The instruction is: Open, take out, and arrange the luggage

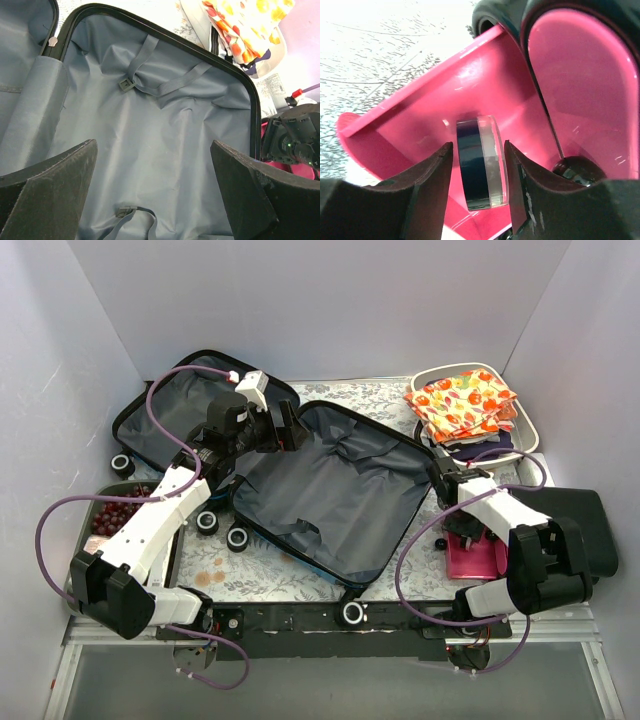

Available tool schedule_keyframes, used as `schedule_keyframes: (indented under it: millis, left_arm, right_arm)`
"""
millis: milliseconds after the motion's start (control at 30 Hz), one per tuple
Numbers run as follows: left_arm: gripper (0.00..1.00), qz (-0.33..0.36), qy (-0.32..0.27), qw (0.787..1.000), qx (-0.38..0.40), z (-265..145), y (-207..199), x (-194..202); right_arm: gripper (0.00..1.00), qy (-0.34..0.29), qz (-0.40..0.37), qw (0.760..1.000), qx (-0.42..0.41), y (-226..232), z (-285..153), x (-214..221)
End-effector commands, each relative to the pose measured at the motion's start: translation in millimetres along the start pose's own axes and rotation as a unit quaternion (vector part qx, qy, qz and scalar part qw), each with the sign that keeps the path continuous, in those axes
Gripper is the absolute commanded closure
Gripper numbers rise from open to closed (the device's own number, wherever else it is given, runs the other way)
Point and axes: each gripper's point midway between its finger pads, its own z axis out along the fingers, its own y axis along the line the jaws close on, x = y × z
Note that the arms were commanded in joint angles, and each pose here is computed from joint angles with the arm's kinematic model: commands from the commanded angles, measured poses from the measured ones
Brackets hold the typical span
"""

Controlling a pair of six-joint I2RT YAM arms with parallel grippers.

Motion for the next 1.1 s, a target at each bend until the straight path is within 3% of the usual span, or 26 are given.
schedule_keyframes:
  millis: [0,333,567,700,1067]
  left_arm:
    - [0.02,0.008,-0.024,0.999,0.022,-11.6,-12.5,-14.0]
    - [0.02,0.010,-0.022,0.999,0.034,-11.6,-16.4,-13.3]
    - [0.02,0.009,-0.020,0.999,0.039,-10.2,-18.1,-12.9]
    - [0.02,0.009,-0.021,0.999,0.040,-11.3,-18.7,-13.0]
    - [0.02,0.007,-0.018,0.999,0.048,-11.5,-21.2,-11.8]
  right_arm:
    - [0.48,-0.024,0.020,0.999,-0.044,16.2,-13.7,-24.4]
    - [0.44,-0.043,0.034,0.997,-0.060,9.2,-35.0,-37.7]
    - [0.43,-0.079,0.040,0.986,-0.142,21.0,-59.1,-53.1]
    - [0.44,-0.108,0.051,0.968,-0.220,36.6,-77.4,-60.3]
    - [0.46,-0.077,0.025,0.941,-0.328,72.9,-80.6,-32.5]
